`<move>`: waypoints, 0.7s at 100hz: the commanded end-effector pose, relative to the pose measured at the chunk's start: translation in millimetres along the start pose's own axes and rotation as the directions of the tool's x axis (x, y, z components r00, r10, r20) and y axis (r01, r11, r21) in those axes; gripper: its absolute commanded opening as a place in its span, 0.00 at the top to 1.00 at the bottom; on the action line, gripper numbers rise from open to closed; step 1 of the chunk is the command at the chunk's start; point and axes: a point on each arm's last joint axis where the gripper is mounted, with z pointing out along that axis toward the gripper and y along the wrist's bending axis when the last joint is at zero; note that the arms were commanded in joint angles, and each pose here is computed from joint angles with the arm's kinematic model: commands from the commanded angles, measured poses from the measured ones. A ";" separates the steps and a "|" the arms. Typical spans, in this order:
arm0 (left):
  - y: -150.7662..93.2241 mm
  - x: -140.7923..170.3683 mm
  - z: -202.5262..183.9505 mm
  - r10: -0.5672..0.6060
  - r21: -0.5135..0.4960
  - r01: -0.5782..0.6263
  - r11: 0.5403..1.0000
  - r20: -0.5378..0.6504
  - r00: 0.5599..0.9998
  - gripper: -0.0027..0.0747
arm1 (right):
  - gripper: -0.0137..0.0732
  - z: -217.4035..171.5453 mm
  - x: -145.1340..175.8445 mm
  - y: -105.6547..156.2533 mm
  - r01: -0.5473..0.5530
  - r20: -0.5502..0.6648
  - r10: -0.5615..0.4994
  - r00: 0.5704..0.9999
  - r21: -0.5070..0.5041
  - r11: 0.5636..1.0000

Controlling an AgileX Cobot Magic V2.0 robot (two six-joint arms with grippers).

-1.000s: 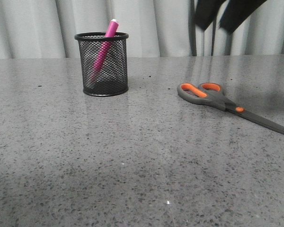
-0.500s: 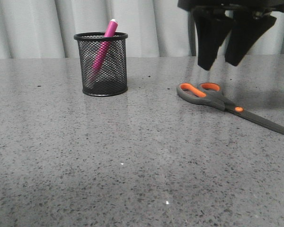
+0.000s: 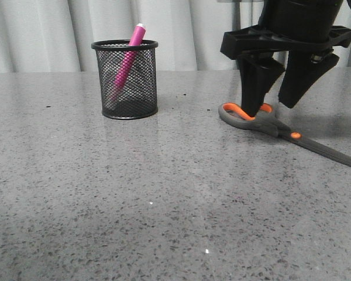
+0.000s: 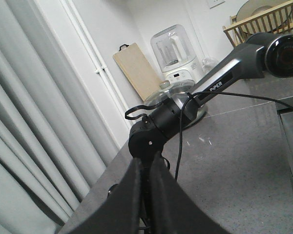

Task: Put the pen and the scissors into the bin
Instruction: 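Lower the right gripper onto the scissors handles and close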

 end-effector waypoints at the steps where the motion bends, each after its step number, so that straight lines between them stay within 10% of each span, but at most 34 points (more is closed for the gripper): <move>1: 3.9 -7.5 0.2 -0.045 -0.026 0.047 0.999 0.065 0.997 0.96 | 0.34 -11.9 -6.7 -1.1 0.012 0.069 -0.013 0.998 0.015 1.000; 46: 3.5 -7.2 0.4 -0.047 -0.022 0.048 0.999 0.065 0.997 0.96 | 0.37 21.0 -4.6 -2.4 0.012 -0.056 -0.012 0.998 0.010 1.000; 70: 3.3 -7.2 0.4 -0.047 -0.019 0.048 0.999 0.065 0.997 0.96 | 0.74 25.0 -4.0 -2.6 0.012 -0.073 -0.011 0.997 0.009 1.000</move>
